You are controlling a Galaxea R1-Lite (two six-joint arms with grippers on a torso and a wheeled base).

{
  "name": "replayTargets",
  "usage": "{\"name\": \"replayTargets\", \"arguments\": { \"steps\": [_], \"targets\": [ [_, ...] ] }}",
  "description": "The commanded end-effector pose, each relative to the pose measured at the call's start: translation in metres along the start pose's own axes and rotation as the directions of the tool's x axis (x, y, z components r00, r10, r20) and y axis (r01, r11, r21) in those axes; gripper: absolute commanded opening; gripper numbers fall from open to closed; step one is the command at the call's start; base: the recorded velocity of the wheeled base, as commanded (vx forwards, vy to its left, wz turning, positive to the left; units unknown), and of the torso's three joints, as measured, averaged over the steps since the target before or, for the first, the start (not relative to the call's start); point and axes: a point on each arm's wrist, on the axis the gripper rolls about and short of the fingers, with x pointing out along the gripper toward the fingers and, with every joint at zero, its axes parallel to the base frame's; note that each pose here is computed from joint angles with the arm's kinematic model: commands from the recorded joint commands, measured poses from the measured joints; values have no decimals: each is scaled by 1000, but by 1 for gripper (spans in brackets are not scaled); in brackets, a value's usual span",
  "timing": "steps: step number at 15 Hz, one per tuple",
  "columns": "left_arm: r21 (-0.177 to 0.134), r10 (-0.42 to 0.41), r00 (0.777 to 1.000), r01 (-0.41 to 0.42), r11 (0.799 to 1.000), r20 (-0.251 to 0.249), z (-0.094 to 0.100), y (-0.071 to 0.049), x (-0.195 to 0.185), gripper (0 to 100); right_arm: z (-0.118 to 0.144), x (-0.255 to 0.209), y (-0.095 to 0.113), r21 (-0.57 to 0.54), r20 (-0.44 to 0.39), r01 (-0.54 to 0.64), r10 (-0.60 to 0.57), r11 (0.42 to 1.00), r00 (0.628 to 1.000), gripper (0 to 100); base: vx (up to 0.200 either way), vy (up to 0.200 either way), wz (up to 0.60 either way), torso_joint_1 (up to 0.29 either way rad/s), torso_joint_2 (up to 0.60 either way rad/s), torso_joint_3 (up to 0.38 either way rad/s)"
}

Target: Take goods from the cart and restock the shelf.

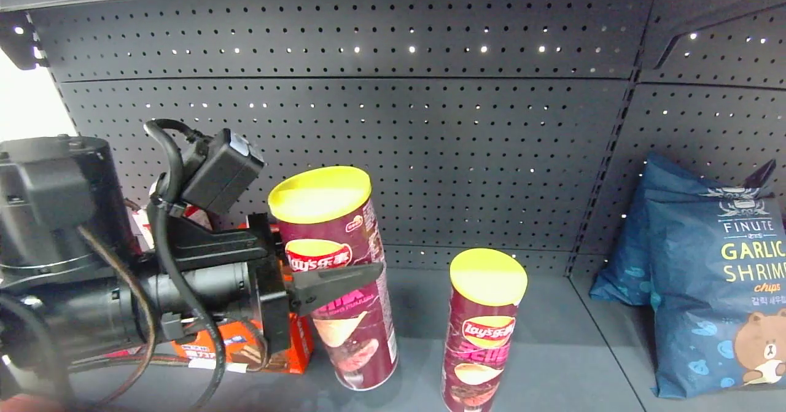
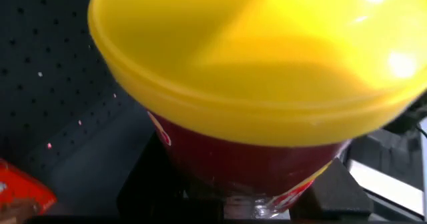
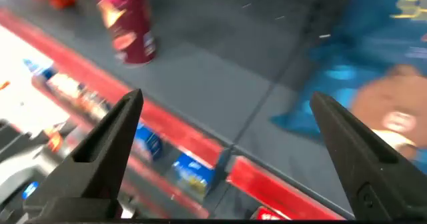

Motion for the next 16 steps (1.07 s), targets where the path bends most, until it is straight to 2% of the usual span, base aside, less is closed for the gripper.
{"name": "replayTargets", "arguments": {
  "steps": [1, 5, 8, 9, 13, 16],
  "targets": [
    [-23, 5, 999, -5, 1000, -37, -15, 14, 23, 0, -1, -7, 1, 9, 44, 56, -56, 998, 997, 100, 0, 0, 0, 0, 0, 0],
    [5, 25, 997, -24, 1000, -68, -22, 38, 62, 0, -3, -13, 2, 9, 68, 68, -68, 998, 995, 100, 0, 0, 0, 0, 0, 0],
    [1, 56, 995, -56, 998, -83, -28, 56, 84, 0, -4, -12, 2, 9, 60, 66, -66, 998, 996, 100, 0, 0, 0, 0, 0, 0],
    [1, 102, 990, -103, 995, -94, -30, 63, 94, 0, -6, -12, 2, 11, 56, 66, -66, 998, 996, 100, 0, 0, 0, 0, 0, 0],
    [-5, 89, 989, -90, 996, -115, -44, 76, 121, 0, -6, -12, 2, 35, 60, 63, -65, 997, 996, 100, 0, 0, 0, 0, 0, 0],
    [0, 84, 991, -84, 996, -107, -48, 86, 143, 0, -5, -14, 2, 37, 75, 63, -66, 997, 995, 100, 0, 0, 0, 0, 0, 0]
  ]
}}
